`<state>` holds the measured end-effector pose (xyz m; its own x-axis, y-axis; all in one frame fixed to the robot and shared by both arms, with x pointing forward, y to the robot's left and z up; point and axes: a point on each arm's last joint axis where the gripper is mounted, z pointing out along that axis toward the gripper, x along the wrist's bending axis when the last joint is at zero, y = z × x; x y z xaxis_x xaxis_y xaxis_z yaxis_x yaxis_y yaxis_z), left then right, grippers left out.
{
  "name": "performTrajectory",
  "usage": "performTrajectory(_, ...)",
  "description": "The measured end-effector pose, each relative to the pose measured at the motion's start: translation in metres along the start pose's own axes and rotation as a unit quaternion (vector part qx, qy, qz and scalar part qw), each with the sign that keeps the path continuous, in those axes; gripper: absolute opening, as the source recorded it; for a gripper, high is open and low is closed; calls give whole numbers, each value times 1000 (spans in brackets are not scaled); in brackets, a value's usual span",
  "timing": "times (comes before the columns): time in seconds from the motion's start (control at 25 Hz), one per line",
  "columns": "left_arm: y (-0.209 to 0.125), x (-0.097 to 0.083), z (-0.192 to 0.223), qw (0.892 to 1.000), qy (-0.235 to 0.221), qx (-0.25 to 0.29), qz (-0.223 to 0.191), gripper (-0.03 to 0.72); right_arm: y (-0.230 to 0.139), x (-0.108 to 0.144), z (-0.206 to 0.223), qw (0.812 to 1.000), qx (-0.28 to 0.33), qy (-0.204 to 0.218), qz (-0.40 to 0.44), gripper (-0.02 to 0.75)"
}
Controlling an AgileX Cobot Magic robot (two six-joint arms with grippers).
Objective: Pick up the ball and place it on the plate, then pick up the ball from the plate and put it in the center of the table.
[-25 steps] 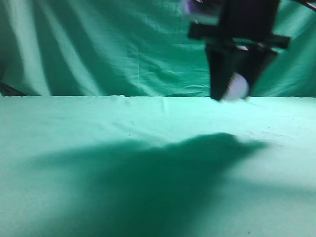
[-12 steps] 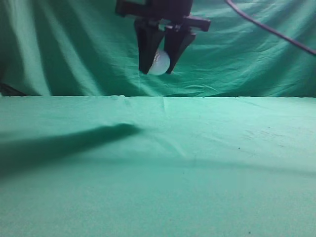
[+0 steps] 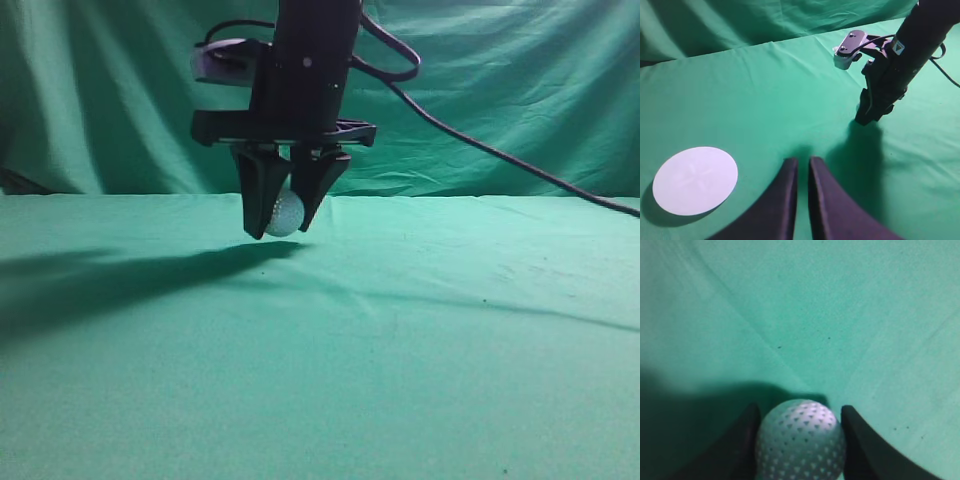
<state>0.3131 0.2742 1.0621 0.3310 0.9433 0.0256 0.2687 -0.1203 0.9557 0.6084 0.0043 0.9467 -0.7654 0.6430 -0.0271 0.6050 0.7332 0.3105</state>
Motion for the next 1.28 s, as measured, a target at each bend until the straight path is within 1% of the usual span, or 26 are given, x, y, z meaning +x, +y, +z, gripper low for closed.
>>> performTrajectory(0.32, 0, 0, 0, 1000, 0, 0, 0, 59, 1, -1, 7, 1000, -5, -3, -2, 328)
performTrajectory(0.36, 0, 0, 0, 1000, 0, 0, 0, 59, 1, -1, 8, 1000, -4, -3, -2, 382)
performTrajectory(0.6, 0, 0, 0, 1000, 0, 0, 0, 59, 5, -1, 3, 1000, -6, -3, -3, 556)
performTrajectory(0.64, 0, 0, 0, 1000, 0, 0, 0, 59, 7, -2, -2, 1000, -4, -2, -3, 541)
performTrajectory(0.8, 0, 0, 0, 1000, 0, 0, 0, 59, 27, -5, -44, 1000, -4, -6, -4, 541)
performTrajectory(0.84, 0, 0, 0, 1000, 0, 0, 0, 59, 33, -6, -59, 1000, -10, -11, 3, 458)
performTrajectory(0.92, 0, 0, 0, 1000, 0, 0, -2, 59, 44, -9, -89, 999, -43, -26, 13, 330)
performTrajectory(1.0, 1, 0, 0, 1000, 2, -7, -2, 59, 48, -10, -121, 996, -78, -38, 26, 146)
performTrajectory(1.04, 2, 1, 0, 1000, 3, -14, -8, 59, 47, -10, -138, 994, -90, -42, 34, 86)
performTrajectory(1.08, 4, 1, 0, 1000, 3, -22, -16, 59, 45, -9, -154, 993, -103, -44, 38, 55)
performTrajectory(1.16, 7, 0, 0, 998, -1, -42, -54, 59, 39, -7, -192, 988, -136, -49, 49, 0)
performTrajectory(1.24, 8, 1, 0, 994, -1, -53, -91, 59, 28, -4, -224, 984, -159, -51, 57, 0)
performTrajectory(1.28, 6, 1, 1, 993, 1, -54, -101, 59, 20, -2, -238, 983, -166, -51, 60, 0)
